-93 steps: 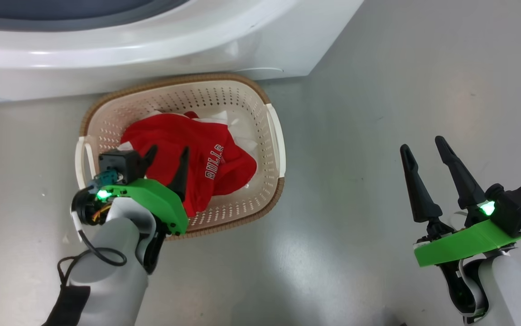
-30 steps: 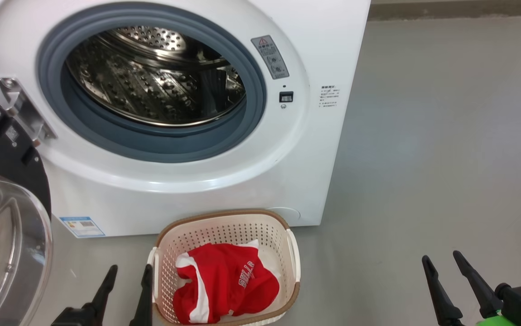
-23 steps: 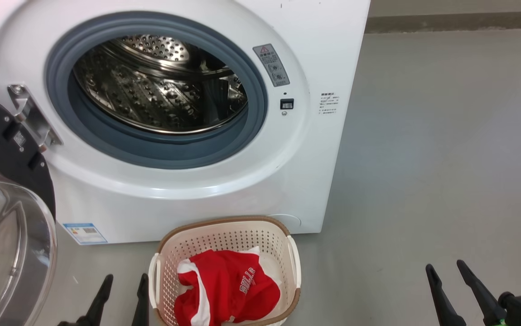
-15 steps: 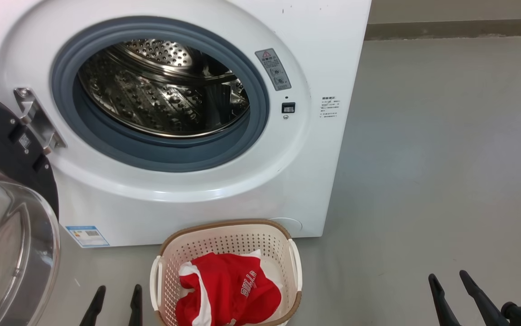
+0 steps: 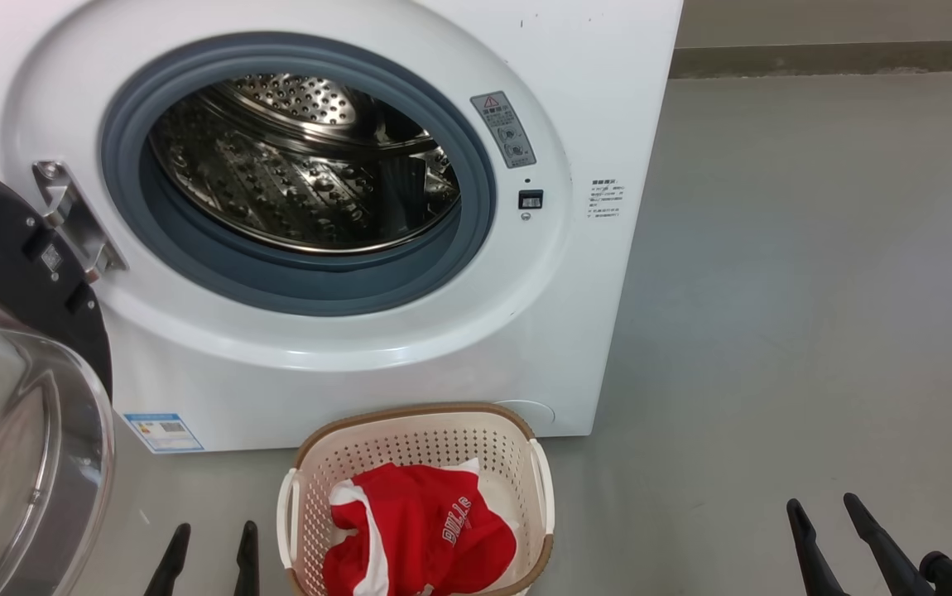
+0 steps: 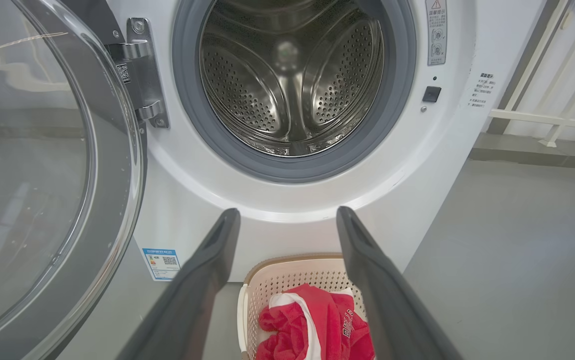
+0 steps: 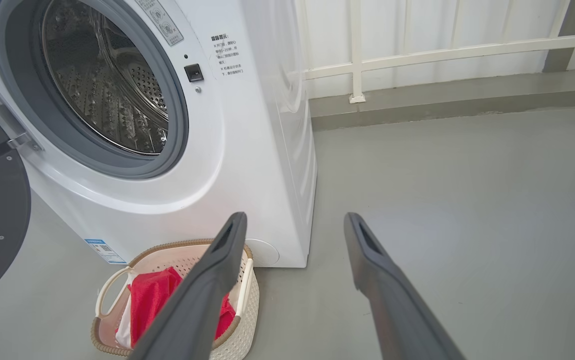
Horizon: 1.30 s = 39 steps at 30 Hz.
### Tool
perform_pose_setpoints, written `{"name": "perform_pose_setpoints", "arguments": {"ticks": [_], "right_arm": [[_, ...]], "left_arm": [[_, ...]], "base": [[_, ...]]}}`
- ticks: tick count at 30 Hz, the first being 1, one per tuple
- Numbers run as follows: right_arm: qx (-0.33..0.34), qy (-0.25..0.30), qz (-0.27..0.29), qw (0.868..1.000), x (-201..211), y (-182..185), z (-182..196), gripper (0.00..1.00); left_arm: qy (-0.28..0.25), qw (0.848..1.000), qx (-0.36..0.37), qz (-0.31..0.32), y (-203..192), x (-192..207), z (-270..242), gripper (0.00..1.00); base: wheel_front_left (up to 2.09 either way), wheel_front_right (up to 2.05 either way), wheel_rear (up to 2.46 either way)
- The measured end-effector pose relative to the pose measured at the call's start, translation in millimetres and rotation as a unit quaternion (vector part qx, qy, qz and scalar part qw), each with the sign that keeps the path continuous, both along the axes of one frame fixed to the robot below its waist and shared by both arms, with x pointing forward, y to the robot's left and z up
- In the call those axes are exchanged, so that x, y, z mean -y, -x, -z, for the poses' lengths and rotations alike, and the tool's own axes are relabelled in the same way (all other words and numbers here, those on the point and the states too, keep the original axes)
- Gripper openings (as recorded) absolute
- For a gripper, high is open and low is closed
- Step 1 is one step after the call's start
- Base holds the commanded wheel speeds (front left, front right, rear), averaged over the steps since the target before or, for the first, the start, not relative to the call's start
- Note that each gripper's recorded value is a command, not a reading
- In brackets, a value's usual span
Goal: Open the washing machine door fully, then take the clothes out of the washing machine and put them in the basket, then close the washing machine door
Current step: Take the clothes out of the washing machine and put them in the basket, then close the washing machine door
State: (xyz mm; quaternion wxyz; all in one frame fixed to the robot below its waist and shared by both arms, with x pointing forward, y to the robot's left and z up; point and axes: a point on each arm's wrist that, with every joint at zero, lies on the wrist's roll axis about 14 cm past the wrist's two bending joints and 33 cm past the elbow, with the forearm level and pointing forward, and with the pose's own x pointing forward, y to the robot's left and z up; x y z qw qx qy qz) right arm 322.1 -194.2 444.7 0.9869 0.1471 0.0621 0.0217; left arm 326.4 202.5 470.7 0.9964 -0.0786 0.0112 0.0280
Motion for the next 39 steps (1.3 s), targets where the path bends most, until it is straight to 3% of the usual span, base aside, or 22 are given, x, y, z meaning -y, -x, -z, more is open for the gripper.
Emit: {"name": "perform_pose_setpoints", "arguments": {"ticks": [23,39], "right_arm": [[0.002,-0.003,-0.004,1.000,-4,-2,-1,1.00],[0.003,-0.002,-0.018,1.000,-12,-5,-2,1.00]], "left_arm": [[-0.005,1.000,0.003,-0.003,3,0,-2,1.00],[-0.001,1.000,-0.001,-0.011,7,-2,0,1.00]], "base": [[-0.91,0.91,0.00],[-0.06,0.06,0.00]]}}
